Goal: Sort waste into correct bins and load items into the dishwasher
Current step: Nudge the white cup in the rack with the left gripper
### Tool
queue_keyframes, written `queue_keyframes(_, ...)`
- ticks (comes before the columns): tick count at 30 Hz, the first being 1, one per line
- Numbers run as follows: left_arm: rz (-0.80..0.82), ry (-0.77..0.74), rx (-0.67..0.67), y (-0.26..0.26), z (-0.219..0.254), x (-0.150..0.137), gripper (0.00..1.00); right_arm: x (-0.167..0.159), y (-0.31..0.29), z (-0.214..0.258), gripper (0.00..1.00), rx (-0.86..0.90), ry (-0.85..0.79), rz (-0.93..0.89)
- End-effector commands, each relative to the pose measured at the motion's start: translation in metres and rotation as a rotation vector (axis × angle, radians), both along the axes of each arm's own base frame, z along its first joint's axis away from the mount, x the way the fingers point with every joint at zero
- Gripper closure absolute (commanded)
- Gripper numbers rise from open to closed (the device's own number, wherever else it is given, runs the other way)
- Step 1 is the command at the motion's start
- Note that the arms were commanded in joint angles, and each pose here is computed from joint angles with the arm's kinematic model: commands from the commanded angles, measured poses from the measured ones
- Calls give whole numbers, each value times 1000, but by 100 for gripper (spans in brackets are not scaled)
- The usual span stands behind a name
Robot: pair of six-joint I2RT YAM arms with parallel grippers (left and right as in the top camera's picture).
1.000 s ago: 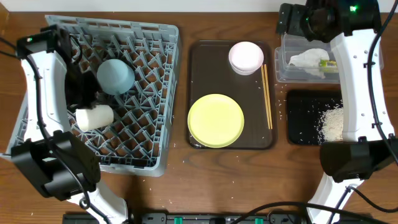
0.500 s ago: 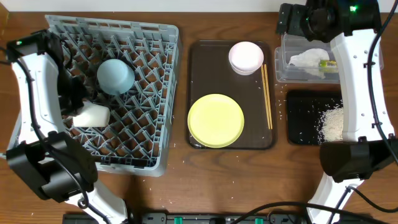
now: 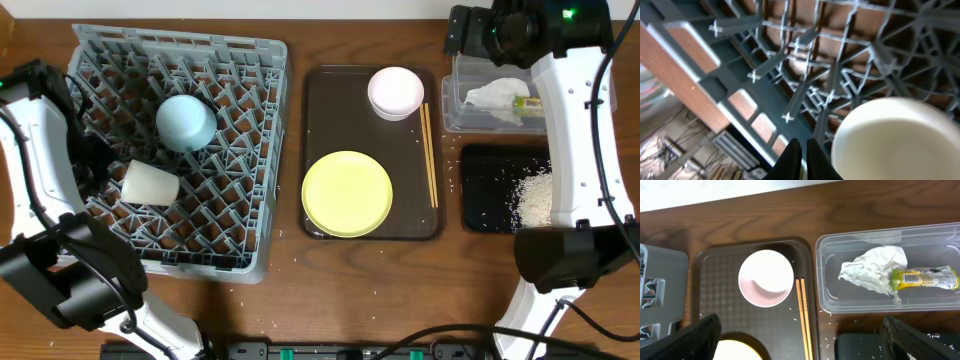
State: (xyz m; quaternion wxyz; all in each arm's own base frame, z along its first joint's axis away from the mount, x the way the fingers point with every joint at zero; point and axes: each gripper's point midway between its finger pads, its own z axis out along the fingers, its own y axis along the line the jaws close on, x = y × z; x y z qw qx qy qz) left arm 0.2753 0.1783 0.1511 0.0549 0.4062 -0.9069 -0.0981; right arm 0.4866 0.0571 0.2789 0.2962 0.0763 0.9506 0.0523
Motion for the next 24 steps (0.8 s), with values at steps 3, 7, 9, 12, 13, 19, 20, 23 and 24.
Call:
queue_keyframes(3,24,-3,24,0,23,-10,92,0,4,-2,1,1,4,3)
queue_keyframes(7,36,-90,65,-3,58,-15,92,0,4,-2,1,1,5,3)
queue_keyframes(9,39,-182,39,-15,74,-14,92,0,4,-2,1,1,4,3)
queue_keyframes(12,0,-326,-63,-40,92,-5,92,0,4,-2,1,1,4,3)
queue_keyframes(13,-44,-368,-101,-51,97,0,92,0,4,-2,1,1,5,3)
queue_keyframes(19,-177,-343,-162,-78,84,7,92,0,4,-2,1,1,4,2)
queue_keyframes(20,-187,-328,-172,-82,78,8,92,0,4,-2,1,1,4,2)
queue_keyframes(23,-202,-269,-157,-82,56,7,92,0,4,-2,1,1,4,3)
queue_keyframes(24,-200,-247,-149,-79,47,6,92,0,4,-2,1,1,4,3)
